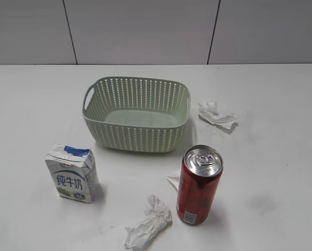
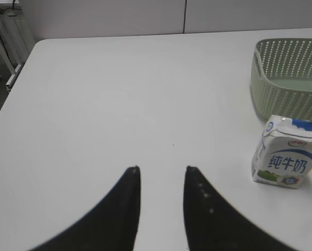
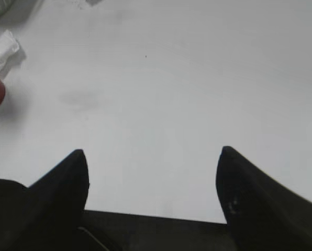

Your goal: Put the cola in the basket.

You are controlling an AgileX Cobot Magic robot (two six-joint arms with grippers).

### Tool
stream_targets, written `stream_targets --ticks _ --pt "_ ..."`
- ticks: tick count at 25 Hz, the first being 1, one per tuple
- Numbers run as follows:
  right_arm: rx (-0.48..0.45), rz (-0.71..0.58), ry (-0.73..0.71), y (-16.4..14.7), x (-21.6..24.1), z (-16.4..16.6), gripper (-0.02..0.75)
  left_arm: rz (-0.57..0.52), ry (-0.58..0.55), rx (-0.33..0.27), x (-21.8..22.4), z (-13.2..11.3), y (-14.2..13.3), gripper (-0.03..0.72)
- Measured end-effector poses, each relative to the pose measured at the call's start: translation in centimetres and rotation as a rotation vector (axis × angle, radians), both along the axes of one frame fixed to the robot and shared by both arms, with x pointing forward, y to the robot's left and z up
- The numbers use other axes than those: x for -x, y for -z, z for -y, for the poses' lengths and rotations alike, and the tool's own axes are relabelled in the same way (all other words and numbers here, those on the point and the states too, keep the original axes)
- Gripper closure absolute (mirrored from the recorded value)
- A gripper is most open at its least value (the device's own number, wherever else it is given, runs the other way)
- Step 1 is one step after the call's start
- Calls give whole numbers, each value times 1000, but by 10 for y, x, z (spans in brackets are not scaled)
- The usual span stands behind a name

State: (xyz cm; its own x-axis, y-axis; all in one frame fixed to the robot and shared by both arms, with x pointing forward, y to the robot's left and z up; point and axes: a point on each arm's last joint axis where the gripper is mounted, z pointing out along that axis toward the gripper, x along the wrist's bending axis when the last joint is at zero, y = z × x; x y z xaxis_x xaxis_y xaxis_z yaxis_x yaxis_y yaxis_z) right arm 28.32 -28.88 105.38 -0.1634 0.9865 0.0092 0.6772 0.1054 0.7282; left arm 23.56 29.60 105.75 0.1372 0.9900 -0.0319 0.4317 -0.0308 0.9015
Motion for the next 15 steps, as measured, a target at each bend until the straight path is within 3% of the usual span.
stream_targets --ticks 5,15 --pt "-11 -165 26 0 -32 -2 164 0 0 0 0 0 0 461" --pt "-3 -338 34 -16 -96 -7 164 0 0 0 0 0 0 461"
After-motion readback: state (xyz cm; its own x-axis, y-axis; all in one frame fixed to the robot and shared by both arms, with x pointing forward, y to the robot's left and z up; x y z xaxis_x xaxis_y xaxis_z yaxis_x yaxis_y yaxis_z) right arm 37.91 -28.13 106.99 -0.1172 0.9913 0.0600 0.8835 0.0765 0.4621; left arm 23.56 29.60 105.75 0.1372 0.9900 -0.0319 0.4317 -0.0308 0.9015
